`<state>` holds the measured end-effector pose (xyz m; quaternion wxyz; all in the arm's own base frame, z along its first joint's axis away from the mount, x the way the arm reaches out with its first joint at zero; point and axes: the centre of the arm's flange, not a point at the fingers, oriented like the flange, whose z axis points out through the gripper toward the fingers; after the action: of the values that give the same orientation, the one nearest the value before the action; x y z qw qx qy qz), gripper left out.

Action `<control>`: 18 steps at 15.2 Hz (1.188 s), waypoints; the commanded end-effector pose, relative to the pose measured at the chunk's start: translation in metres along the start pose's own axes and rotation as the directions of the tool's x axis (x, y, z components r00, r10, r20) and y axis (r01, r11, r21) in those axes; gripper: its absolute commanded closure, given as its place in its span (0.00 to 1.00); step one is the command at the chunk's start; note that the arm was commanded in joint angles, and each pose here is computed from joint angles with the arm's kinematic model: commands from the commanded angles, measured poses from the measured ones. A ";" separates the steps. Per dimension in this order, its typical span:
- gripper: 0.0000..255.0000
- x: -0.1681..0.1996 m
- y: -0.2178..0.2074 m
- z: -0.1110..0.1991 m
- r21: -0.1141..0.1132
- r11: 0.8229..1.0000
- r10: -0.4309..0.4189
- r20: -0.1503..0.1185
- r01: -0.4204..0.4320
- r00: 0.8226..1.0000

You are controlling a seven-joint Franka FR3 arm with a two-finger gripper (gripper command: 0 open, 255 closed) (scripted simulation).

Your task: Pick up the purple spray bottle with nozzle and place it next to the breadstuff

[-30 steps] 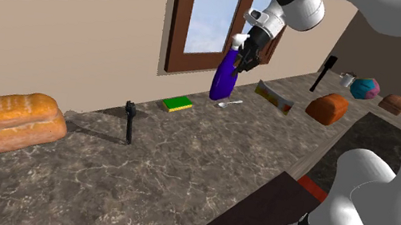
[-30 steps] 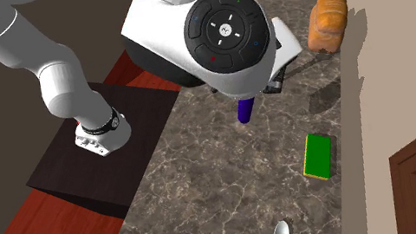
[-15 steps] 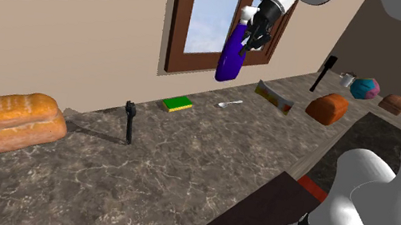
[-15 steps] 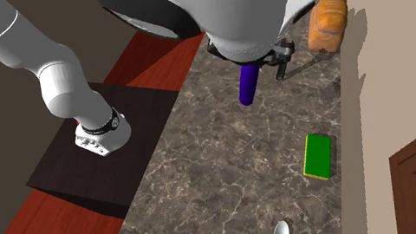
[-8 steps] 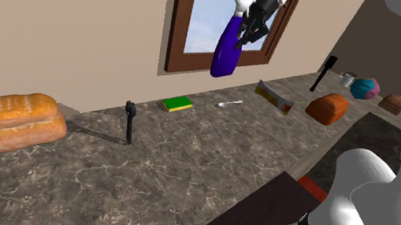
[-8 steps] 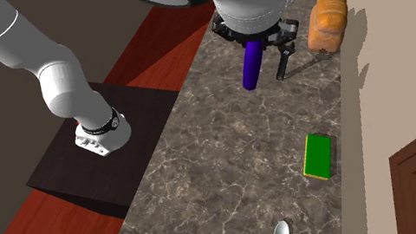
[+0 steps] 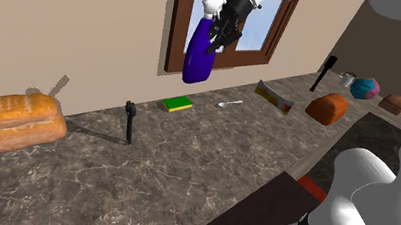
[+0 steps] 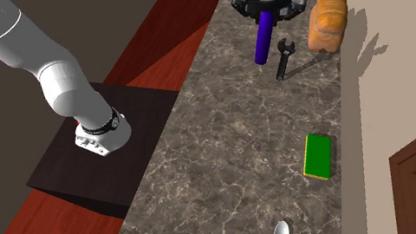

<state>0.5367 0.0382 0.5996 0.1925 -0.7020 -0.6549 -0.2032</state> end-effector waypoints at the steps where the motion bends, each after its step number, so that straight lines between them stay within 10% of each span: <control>1: 1.00 0.020 0.002 0.017 -0.001 1.000 0.001 -0.001 -0.001 1.000; 18: 1.00 0.186 0.026 0.166 -0.001 1.000 0.001 -0.001 -0.001 1.000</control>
<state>0.5771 0.2691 0.5605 0.1924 -0.7023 -0.6545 -0.2033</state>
